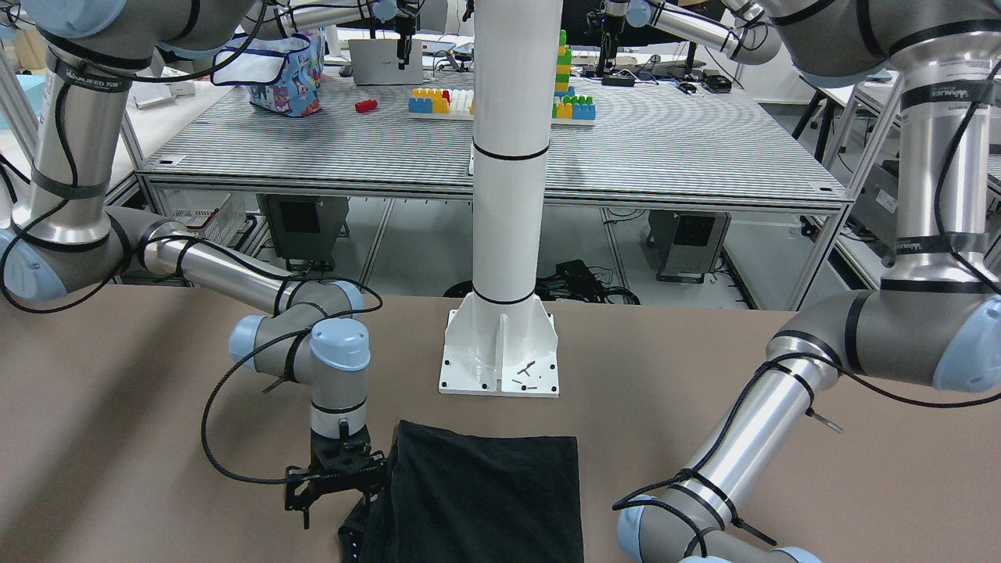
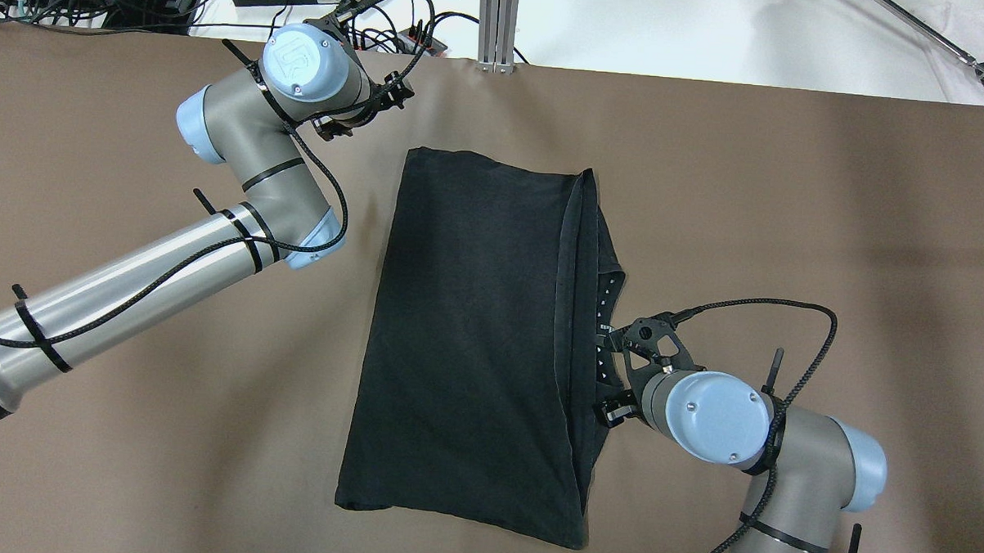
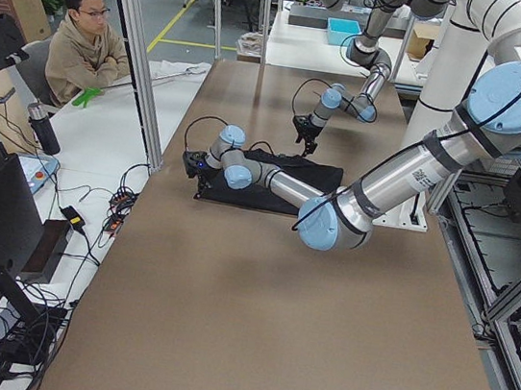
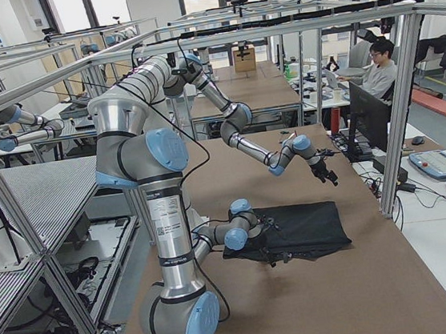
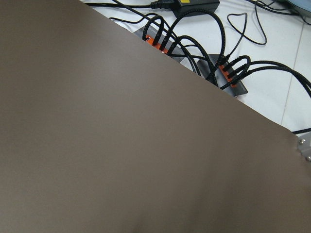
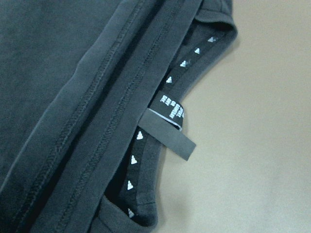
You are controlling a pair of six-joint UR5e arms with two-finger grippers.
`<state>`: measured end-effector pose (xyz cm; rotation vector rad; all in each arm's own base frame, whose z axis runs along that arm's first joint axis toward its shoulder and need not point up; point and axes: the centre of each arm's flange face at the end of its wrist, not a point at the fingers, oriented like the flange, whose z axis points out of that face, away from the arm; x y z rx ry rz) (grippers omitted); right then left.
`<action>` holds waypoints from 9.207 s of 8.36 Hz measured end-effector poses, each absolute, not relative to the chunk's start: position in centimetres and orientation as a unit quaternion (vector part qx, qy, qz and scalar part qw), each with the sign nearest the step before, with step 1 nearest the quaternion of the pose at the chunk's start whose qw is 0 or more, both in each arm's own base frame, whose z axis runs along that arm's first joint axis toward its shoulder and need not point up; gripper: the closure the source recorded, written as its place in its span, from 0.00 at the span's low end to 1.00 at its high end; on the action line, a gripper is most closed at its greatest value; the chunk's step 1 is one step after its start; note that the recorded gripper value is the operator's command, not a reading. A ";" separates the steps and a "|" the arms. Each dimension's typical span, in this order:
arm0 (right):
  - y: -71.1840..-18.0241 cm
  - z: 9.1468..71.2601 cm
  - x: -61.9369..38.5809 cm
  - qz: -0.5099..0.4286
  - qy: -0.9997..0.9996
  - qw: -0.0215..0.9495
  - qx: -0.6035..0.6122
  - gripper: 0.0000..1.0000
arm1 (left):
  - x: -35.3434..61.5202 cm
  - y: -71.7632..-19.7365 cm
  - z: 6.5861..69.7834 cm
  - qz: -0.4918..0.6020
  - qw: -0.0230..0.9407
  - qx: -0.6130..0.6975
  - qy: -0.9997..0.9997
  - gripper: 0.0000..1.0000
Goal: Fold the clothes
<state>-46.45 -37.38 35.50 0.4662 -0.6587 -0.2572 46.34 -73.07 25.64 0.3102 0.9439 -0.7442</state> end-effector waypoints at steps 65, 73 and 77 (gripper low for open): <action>-22.8 31.1 -54.7 0.384 -0.407 0.829 0.011 1.00 | 45.1 -68.5 23.7 -0.381 0.785 0.141 0.467 0.00; -26.5 26.9 -50.2 0.399 -0.418 0.816 -0.025 1.00 | 41.9 -56.0 28.8 -0.368 0.778 0.123 0.493 0.00; -25.7 25.6 -48.9 0.373 -0.428 0.822 -0.055 1.00 | 44.7 -37.5 29.5 -0.405 0.734 0.085 0.538 0.00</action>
